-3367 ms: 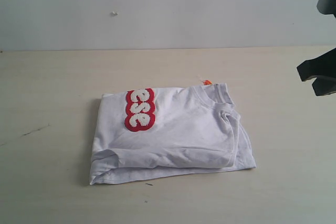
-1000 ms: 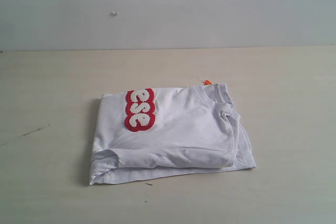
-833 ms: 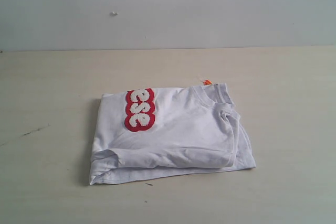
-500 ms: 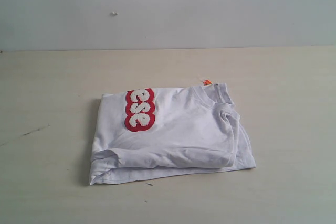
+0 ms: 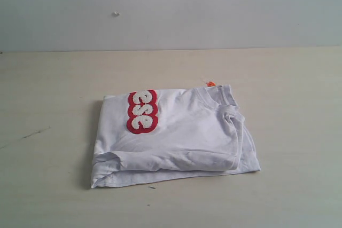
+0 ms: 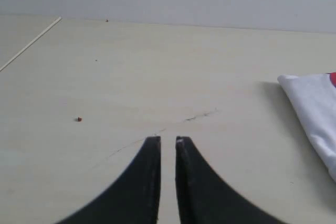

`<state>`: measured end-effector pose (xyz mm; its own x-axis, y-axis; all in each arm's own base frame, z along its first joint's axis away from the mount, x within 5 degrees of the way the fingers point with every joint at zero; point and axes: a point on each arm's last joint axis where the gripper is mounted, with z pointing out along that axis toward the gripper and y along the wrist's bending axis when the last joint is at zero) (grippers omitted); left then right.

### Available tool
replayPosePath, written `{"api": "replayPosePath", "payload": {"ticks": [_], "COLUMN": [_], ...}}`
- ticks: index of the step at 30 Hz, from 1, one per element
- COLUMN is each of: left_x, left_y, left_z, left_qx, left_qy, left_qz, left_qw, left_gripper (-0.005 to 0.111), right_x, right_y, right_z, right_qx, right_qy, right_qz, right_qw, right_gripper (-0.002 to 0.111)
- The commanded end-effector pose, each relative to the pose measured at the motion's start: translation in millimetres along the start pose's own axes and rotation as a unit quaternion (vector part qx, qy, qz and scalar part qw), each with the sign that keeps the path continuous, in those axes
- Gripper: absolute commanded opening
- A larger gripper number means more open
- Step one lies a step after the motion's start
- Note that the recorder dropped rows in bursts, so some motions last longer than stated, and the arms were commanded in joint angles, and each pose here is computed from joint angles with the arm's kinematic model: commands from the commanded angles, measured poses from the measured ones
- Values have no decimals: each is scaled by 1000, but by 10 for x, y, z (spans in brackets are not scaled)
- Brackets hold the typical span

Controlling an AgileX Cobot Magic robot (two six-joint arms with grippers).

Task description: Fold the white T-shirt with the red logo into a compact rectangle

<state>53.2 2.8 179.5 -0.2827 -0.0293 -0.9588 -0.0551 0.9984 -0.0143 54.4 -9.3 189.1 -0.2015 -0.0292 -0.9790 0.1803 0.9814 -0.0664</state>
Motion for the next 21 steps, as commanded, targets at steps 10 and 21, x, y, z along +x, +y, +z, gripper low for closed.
{"api": "replayPosePath", "payload": {"ticks": [10,21], "left_x": [-13,-13], "left_y": [3,3], "left_z": [-5,-5], "left_qx": [-3,-3], "left_qy": [-9,-9], "left_qz": [-3,-3], "left_qw": [1000,1000], "left_gripper": [13,13], "right_x": [22,22], "right_y": [-49,-48], "right_z": [-3,-3], "right_qx": [28,28], "right_qy": [3,4], "right_qz": [43,33], "right_qw": [999,999], "right_gripper": [2,2]}}
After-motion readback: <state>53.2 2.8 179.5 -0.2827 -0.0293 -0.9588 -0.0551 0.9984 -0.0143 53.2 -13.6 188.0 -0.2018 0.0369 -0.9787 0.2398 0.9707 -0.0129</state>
